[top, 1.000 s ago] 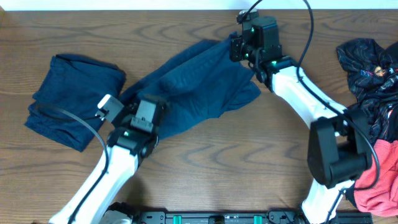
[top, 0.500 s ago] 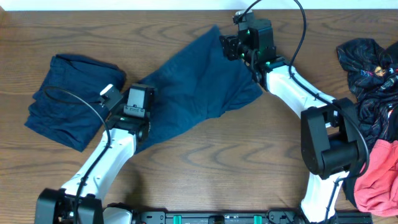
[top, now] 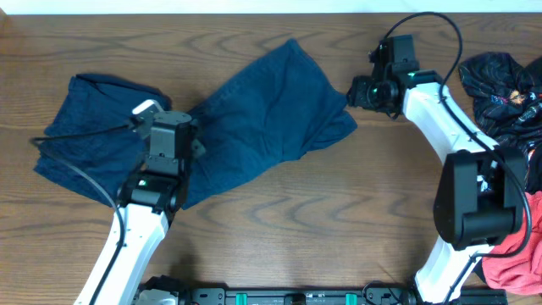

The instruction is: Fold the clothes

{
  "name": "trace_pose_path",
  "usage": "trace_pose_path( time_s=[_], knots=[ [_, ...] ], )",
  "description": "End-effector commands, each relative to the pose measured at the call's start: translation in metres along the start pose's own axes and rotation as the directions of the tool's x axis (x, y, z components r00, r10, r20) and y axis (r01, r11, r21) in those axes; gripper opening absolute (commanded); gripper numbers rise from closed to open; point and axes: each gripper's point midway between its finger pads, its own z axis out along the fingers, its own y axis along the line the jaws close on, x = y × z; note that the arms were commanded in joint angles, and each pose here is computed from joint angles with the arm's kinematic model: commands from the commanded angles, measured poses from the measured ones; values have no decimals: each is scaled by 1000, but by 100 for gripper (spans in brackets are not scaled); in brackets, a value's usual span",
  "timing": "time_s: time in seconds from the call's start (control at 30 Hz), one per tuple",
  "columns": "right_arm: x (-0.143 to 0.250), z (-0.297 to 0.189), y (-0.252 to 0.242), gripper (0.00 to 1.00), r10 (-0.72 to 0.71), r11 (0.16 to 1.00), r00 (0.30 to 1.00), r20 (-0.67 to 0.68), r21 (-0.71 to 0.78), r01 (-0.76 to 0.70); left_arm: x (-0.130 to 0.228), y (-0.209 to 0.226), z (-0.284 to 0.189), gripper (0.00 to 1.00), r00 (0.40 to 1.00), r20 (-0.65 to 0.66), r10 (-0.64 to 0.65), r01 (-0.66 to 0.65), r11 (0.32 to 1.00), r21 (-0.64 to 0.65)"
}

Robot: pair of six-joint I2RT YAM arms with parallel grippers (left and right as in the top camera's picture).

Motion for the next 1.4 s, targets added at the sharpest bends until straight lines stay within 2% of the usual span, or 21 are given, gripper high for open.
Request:
trace_pose_path(
  time_s=[0.0, 0.2, 0.27, 0.3, 0.33, 0.37, 0.4, 0.7, 0.97, 1.13, 1.27, 1.37],
  knots=[
    [19, 19, 16, 60, -2, 998, 998, -65, -55, -2, 31, -5, 16, 57, 988, -147, 47, -43, 999, 27],
    [21, 33, 37, 60, -48, 995, 998, -48, -91, 44, 70, 12, 49, 57, 954, -289, 73, -95, 993, -65],
    [27, 40, 37, 56, -56, 996, 997, -61, -76, 51, 84, 19, 60, 57, 939, -334, 78, -117, 988, -98],
    [30, 43, 37, 49, -58, 996, 996, -71, -72, 53, 90, 22, 64, 57, 932, -355, 79, -125, 986, -109],
    [35, 47, 37, 37, -59, 996, 994, -87, -68, 54, 96, 25, 67, 57, 923, -377, 79, -132, 984, -117],
    [41, 50, 35, 10, -58, 997, 992, -109, -61, 51, 103, 27, 70, 57, 913, -400, 78, -137, 983, -121],
    [47, 52, 33, 1, -54, 997, 990, -132, -52, 48, 108, 28, 72, 57, 904, -420, 77, -141, 982, -123],
    [87, 30, -24, 1, 66, 989, 947, -315, 143, -21, 136, 45, 66, 57, 841, -537, 65, -180, 970, -165],
    [89, 12, -87, 1, 150, 930, 938, -314, 366, -26, 158, 69, 41, 51, 760, -649, 39, -242, 944, -226],
    [95, 5, -99, 1, 178, 917, 924, -338, 398, -31, 170, 57, 35, 51, 712, -698, 76, -240, 961, -140],
    [102, -4, -112, 1, 195, 889, 913, -359, 457, -10, 162, 48, 30, 51, 720, -678, 146, -264, 962, -73],
    [106, -10, -122, 1, 234, 869, 904, -359, 495, -29, 146, 39, 22, 52, 758, -631, 167, -244, 969, -36]
  ],
)
